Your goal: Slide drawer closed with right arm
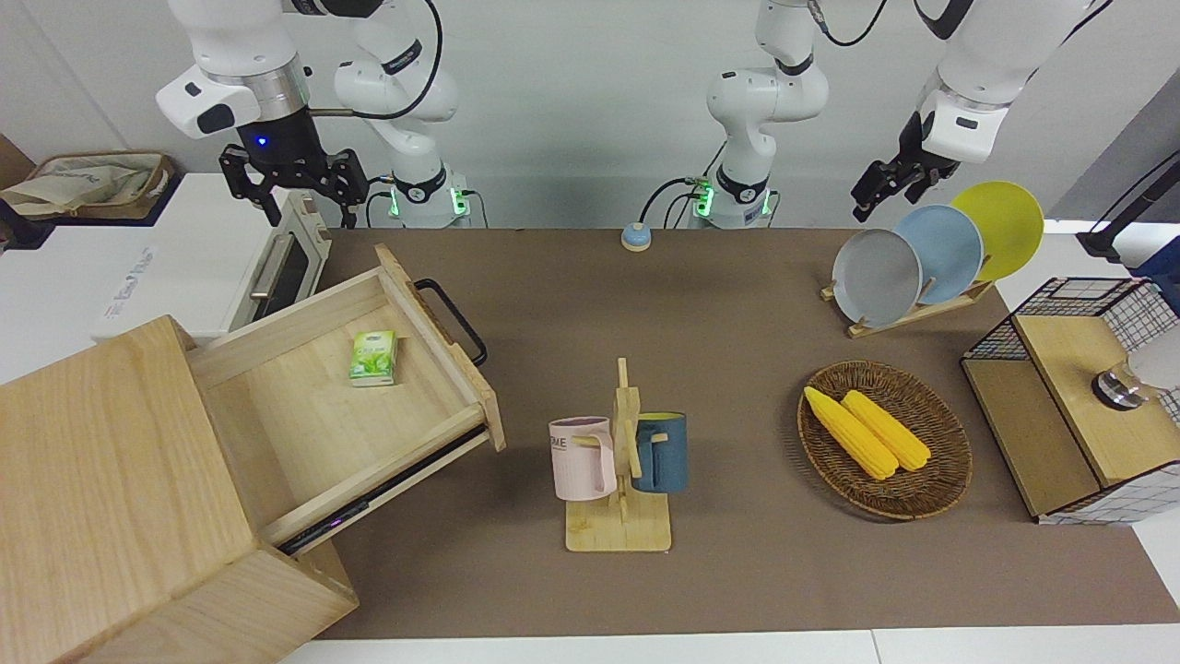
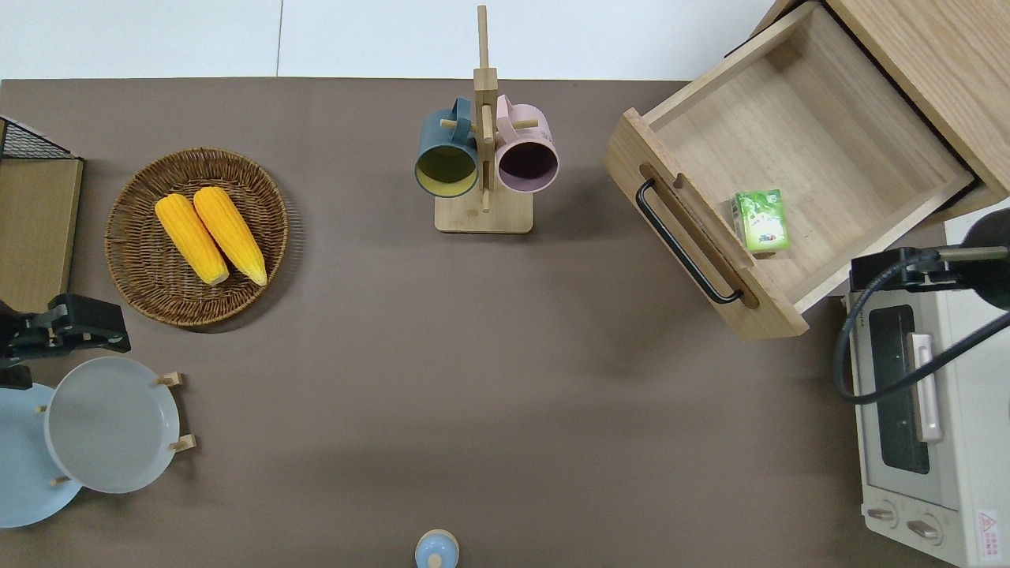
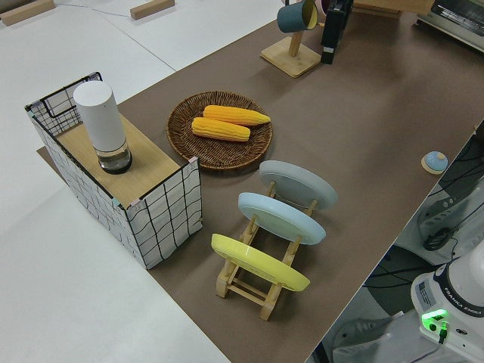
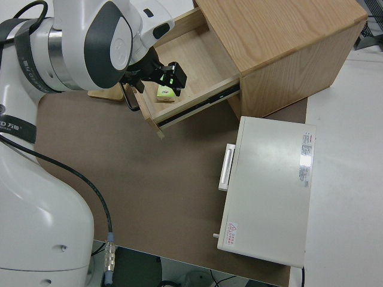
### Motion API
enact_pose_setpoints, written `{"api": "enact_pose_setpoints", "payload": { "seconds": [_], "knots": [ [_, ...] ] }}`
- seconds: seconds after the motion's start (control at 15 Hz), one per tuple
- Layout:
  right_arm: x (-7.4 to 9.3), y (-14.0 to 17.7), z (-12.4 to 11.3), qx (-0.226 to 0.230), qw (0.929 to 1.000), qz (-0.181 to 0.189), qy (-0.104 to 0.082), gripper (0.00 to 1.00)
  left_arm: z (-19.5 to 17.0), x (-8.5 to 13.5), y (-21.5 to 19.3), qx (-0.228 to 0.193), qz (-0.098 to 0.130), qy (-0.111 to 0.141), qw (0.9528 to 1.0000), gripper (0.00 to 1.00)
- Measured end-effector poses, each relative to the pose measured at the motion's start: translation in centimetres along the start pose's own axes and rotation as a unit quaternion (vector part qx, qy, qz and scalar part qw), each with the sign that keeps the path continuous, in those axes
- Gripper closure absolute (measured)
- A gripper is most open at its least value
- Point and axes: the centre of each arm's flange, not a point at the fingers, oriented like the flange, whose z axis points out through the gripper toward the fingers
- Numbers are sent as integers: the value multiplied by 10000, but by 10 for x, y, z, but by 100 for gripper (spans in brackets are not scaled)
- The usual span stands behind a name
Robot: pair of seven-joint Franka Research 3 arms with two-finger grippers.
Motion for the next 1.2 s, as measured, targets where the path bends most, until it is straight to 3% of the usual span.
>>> {"api": "enact_pose_setpoints", "payload": {
  "seconds": [0.53, 0.73, 0.8, 1.0, 1.2],
  "knots": [
    [4, -1, 3, 92, 9999, 1, -40, 3, 0, 0, 0, 0, 0, 0, 10000, 0],
    [5, 2, 4, 97, 9999, 20, -69, 9, 0, 0, 0, 0, 0, 0, 10000, 0],
    [5, 2, 4, 97, 9999, 33, -91, 15, 0, 0, 0, 0, 0, 0, 10000, 0],
    [3, 3, 6, 89, 9995, 198, -212, 61, 0, 0, 0, 0, 0, 0, 10000, 0],
    [0, 3, 6, 81, 9991, 298, -307, 86, 0, 0, 0, 0, 0, 0, 10000, 0]
  ]
}}
